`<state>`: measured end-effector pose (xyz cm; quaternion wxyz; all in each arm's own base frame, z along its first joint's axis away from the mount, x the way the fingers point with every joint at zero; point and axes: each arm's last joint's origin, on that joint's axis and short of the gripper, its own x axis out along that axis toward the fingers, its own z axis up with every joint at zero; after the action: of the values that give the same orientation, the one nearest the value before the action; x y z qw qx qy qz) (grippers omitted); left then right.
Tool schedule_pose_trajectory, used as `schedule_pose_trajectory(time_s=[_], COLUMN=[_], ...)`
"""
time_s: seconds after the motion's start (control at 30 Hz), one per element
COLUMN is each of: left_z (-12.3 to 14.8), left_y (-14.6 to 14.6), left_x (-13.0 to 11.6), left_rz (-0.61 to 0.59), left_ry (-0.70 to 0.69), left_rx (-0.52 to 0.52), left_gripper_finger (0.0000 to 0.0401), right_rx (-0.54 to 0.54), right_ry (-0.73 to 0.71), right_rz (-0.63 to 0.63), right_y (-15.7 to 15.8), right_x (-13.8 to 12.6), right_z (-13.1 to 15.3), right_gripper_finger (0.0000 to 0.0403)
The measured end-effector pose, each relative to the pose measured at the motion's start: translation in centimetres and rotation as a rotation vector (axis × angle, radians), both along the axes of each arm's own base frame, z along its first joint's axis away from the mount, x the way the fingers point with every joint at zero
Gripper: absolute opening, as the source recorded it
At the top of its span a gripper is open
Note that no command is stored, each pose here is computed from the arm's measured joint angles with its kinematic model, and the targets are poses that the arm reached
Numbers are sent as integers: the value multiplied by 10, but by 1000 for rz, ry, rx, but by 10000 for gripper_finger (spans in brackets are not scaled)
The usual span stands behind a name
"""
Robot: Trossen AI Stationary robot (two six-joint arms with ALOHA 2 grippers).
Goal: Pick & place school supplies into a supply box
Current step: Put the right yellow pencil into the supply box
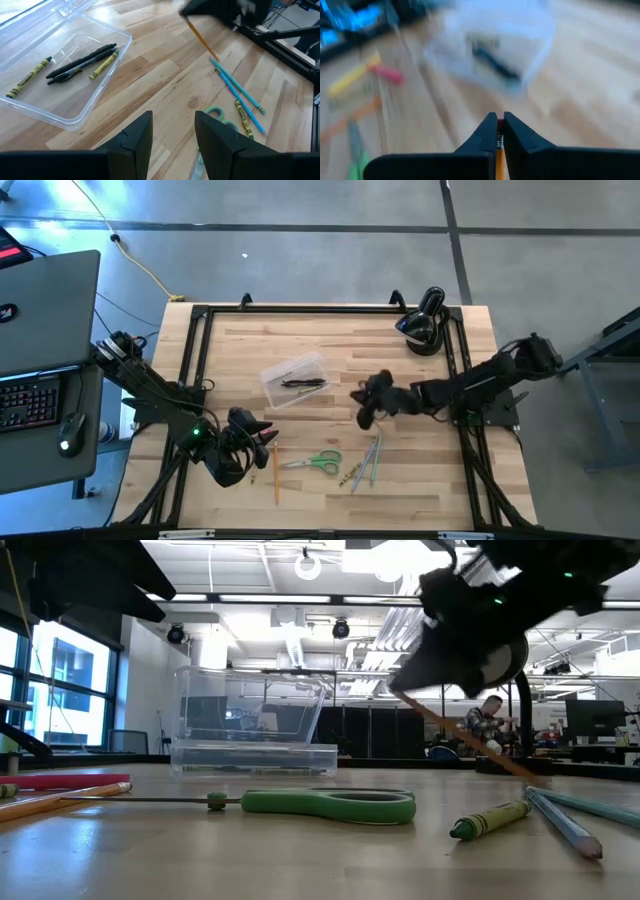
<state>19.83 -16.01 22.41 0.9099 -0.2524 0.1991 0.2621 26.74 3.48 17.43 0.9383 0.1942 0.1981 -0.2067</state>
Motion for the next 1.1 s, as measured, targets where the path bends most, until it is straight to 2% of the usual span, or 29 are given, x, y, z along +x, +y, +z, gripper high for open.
schedule_pose_trajectory(time_s=[0.23,0.4,0.77,0.9,1.1], left_z=[0,0,0,0,0], left_y=[0,0,0,0,0], left_x=[0,0,0,0,0], left_rz=[-10,-12,-24,-23,-27], left_ry=[7,9,18,18,21], left_rx=[16,22,40,40,46], left_gripper_finger=[179,179,179,179,179], right_rx=[-89,-116,-141,-238,-490], right_ry=[-216,-288,-411,-407,-415], right_rz=[-5,-69,-31,80,479], right_y=[-28,-44,-50,-45,-26], right_x=[13,14,16,17,18], right_z=[24,31,44,47,50], right_gripper_finger=[1,1,0,0,0])
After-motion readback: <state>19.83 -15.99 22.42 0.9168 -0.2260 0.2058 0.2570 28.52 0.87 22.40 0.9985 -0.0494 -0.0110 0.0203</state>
